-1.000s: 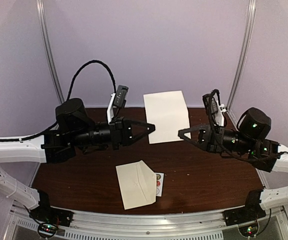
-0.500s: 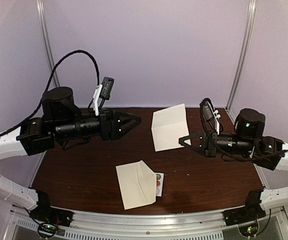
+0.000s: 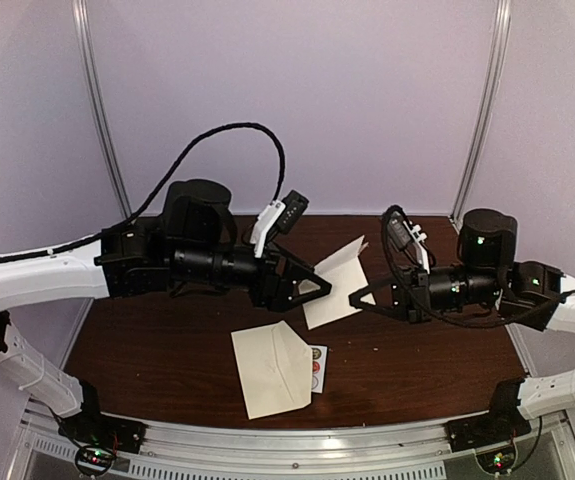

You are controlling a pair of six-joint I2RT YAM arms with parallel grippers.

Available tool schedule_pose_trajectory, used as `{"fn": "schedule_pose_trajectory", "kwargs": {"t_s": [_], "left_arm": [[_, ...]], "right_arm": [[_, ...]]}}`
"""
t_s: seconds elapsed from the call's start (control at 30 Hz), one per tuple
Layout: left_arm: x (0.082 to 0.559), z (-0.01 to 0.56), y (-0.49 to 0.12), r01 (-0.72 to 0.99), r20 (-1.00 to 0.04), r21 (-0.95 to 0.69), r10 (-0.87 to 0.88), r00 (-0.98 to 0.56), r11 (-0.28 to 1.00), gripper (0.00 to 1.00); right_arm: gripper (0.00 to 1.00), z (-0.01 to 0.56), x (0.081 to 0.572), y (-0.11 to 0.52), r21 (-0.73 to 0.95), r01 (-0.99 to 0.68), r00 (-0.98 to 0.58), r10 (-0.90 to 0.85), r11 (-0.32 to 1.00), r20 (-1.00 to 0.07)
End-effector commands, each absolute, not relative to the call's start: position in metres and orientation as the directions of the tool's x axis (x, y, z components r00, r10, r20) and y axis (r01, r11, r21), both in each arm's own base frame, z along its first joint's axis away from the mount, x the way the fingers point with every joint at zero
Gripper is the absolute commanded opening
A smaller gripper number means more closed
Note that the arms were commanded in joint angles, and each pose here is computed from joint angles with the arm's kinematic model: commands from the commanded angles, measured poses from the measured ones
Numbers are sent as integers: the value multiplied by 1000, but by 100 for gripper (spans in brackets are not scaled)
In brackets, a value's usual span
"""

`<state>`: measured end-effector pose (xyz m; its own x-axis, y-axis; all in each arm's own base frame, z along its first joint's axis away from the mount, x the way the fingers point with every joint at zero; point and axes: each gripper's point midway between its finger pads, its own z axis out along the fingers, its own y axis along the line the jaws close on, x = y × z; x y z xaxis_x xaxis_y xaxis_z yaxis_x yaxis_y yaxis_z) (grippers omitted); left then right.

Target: Place the letter into the envelope and seal it

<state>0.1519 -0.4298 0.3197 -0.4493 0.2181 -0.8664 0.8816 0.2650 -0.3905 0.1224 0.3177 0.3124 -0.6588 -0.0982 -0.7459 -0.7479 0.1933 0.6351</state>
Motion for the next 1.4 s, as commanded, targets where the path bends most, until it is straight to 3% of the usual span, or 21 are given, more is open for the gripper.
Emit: {"fn": "schedule_pose_trajectory", "kwargs": {"t_s": [0.0,0.17,1.03,1.37], "left_arm": [[134,337,-439,913,-888,-376,220,-404,162,67],[131,329,-440,909,-879,-386,237,-414,155,64],[115,317,-450,920,-864,-387,327,-383,55,72],[106,311,-452,910,-850,-415,353,-390,6,35]], "right_arm": [[0,329,113,320,606,-785,-619,-117,127,-777],[0,324,111,324,602,-790,-614,-148,118,-776],[0,307,92,329,607,-793,-592,-295,49,-750],[0,305,101,325,572,-813,-577,-290,111,-763]]}}
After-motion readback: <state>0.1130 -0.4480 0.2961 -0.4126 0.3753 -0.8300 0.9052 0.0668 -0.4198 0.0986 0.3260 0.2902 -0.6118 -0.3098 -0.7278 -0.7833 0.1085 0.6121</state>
